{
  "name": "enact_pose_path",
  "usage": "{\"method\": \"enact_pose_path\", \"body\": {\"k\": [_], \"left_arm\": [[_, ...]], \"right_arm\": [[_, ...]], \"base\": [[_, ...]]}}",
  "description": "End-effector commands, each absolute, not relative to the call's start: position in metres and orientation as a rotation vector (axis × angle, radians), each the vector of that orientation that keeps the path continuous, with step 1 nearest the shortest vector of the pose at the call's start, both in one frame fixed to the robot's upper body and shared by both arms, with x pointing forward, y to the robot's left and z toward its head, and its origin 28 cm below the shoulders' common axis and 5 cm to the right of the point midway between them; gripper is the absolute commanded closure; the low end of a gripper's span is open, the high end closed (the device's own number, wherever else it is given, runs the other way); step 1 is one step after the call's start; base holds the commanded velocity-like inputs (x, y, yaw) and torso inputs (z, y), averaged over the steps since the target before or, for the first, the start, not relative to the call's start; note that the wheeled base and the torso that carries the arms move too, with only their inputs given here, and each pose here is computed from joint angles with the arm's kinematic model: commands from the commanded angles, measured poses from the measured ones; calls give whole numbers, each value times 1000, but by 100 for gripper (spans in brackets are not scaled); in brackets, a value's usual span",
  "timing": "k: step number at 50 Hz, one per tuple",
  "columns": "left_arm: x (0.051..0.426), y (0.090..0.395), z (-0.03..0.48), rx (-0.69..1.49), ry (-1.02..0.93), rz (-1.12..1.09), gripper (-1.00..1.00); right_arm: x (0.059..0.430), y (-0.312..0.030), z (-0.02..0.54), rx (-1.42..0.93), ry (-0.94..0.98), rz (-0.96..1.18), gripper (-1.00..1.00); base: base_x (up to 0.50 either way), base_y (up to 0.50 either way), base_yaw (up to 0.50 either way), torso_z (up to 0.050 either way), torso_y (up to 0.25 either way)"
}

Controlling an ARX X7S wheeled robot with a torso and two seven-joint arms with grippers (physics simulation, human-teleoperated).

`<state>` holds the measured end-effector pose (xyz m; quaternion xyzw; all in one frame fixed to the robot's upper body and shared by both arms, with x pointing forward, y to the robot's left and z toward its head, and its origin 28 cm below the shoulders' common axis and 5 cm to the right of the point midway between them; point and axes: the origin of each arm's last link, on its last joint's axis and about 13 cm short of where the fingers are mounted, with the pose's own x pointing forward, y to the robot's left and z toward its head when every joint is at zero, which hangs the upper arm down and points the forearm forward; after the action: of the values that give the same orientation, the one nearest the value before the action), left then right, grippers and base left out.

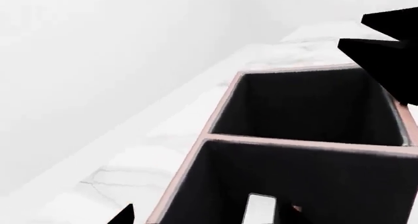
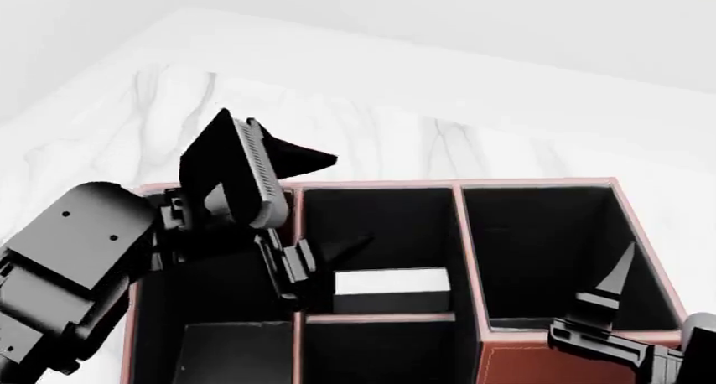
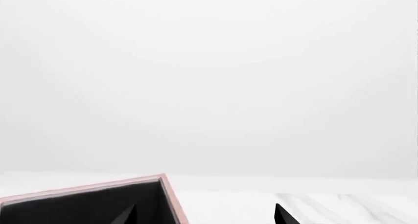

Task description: Pick up the book and place it in the front compartment of the caddy.

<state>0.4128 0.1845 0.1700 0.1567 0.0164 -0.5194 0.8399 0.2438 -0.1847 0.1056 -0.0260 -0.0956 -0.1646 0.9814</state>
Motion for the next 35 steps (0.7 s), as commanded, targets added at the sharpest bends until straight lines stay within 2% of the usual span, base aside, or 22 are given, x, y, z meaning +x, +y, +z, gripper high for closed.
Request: {"method": "enact_pose_path", "body": {"k": [1, 9, 12, 16, 23, 35], "left_arm": [[338, 194, 195, 214, -164, -908, -100], [261, 204, 187, 67, -360, -605, -100], [248, 205, 180, 100, -463, -526, -100], [223, 211, 177, 35, -597, -376, -100], [197, 229, 174, -141, -687, -170, -100], [163, 250, 181, -203, -950, 47, -100]], "right_arm": [[235, -187, 113, -50, -199, -348, -100], [225, -179, 128, -109, -343, -337, -100], [220, -175, 129, -128, -410, -349, -100], [210, -173, 132, -125, -483, -364, -100], [198, -170, 140, -90, -578, -410, -100], [178, -171, 158, -2, -766, -543, -100]], "base": [[0, 0, 0, 0, 0], [0, 0, 0, 0, 0], [0, 0, 0, 0, 0], [0, 0, 0, 0, 0], [0, 0, 0, 0, 0], [0, 0, 0, 0, 0]]}}
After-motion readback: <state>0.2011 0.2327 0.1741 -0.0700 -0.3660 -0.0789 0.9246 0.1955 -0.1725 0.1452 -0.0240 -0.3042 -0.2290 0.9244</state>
